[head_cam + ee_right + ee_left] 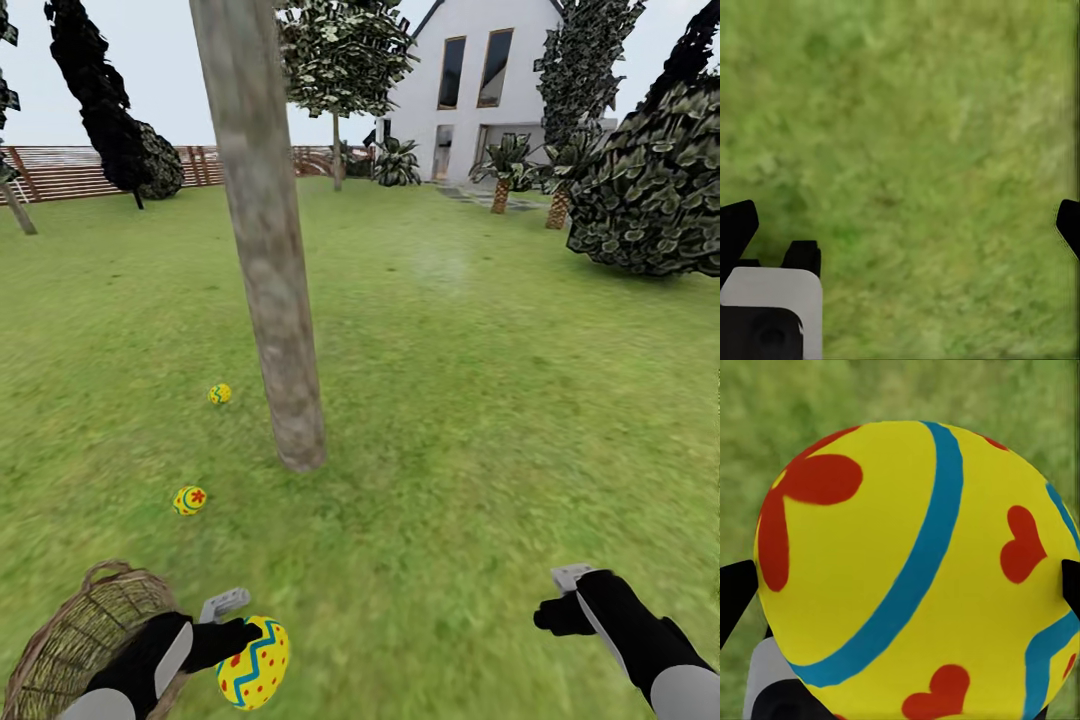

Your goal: Take the three Easter eggs out of the wicker basket on the lawn in the garden, then place them on the lawn next to a single tree (choose any tree) so that all three eggs are next to the same tree and none are left in the basket.

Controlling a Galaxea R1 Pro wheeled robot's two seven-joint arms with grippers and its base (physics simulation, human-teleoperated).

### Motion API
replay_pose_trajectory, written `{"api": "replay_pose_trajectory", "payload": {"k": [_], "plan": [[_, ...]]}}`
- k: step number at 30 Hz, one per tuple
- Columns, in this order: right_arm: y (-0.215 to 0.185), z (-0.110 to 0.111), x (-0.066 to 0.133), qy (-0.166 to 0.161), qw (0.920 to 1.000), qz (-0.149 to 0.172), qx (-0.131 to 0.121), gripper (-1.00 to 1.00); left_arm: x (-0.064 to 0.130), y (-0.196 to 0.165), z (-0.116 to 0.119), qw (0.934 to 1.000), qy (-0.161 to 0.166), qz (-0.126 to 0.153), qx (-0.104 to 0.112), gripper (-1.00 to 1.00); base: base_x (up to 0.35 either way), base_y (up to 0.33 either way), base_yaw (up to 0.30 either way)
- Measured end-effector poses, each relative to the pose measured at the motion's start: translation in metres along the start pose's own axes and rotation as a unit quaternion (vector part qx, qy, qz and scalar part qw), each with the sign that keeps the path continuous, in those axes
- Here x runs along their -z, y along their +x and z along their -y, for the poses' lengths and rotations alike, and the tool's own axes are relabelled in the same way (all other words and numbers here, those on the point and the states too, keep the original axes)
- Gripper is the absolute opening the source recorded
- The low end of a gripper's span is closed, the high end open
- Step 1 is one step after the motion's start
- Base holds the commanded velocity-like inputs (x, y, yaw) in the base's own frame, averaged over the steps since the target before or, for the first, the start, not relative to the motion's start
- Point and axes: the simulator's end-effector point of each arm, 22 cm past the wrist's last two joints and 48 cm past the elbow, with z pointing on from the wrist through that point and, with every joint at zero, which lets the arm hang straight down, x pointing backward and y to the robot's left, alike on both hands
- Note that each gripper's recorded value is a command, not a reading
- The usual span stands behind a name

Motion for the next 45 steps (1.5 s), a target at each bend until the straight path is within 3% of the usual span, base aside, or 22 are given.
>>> {"api": "replay_pose_trajectory", "payload": {"k": [15,19,24,25,27,29,32,34,36,39,45], "plan": [[0.010,0.001,-0.004,0.001,0.9999,-0.011,-0.001,1.00,0.000,0.000,0.001,1.0000,0.001,0.000,0.001,-1.00,0.162,-0.292,0.013],[0.018,-0.010,-0.010,0.002,0.9992,-0.024,0.031,1.00,-0.001,0.002,-0.001,1.0000,0.000,-0.002,0.002,-1.00,0.215,-0.292,0.193],[0.021,-0.011,-0.012,0.002,0.9989,-0.028,0.037,1.00,0.001,-0.004,-0.014,1.0000,-0.008,0.003,0.006,-1.00,0.242,-0.268,0.236],[0.021,-0.012,-0.012,0.002,0.9989,-0.028,0.038,1.00,0.006,-0.009,-0.028,0.9998,-0.016,0.006,0.006,-1.00,0.263,-0.234,0.243],[0.021,-0.012,-0.013,0.002,0.9989,-0.029,0.038,1.00,0.030,-0.031,-0.094,0.9980,-0.057,0.021,0.013,-1.00,0.289,-0.195,0.243],[0.022,-0.011,-0.014,0.002,0.9989,-0.030,0.037,1.00,0.064,-0.055,-0.160,0.9942,-0.091,0.042,0.040,-1.00,0.312,-0.144,0.243],[0.023,-0.010,-0.014,0.002,0.9989,-0.031,0.034,1.00,0.098,-0.073,-0.200,0.9924,-0.081,0.056,0.074,-1.00,0.317,-0.128,0.243],[0.024,-0.008,-0.015,0.003,0.9989,-0.033,0.033,1.00,0.112,-0.080,-0.213,0.9924,-0.071,0.062,0.079,-1.00,0.318,-0.125,0.243],[0.026,-0.005,-0.015,0.005,0.9989,-0.034,0.033,1.00,0.115,-0.083,-0.212,0.9928,-0.065,0.060,0.080,-1.00,0.318,-0.125,0.243],[0.027,-0.003,-0.016,0.006,0.9988,-0.037,0.032,1.00,0.116,-0.096,-0.199,0.9937,-0.057,0.072,0.065,-1.00,0.318,-0.125,0.243],[0.029,-0.006,-0.018,0.004,0.9986,-0.039,0.034,1.00,0.087,-0.082,-0.157,0.9962,-0.029,0.056,0.061,-1.00,0.319,-0.128,0.243]]}}
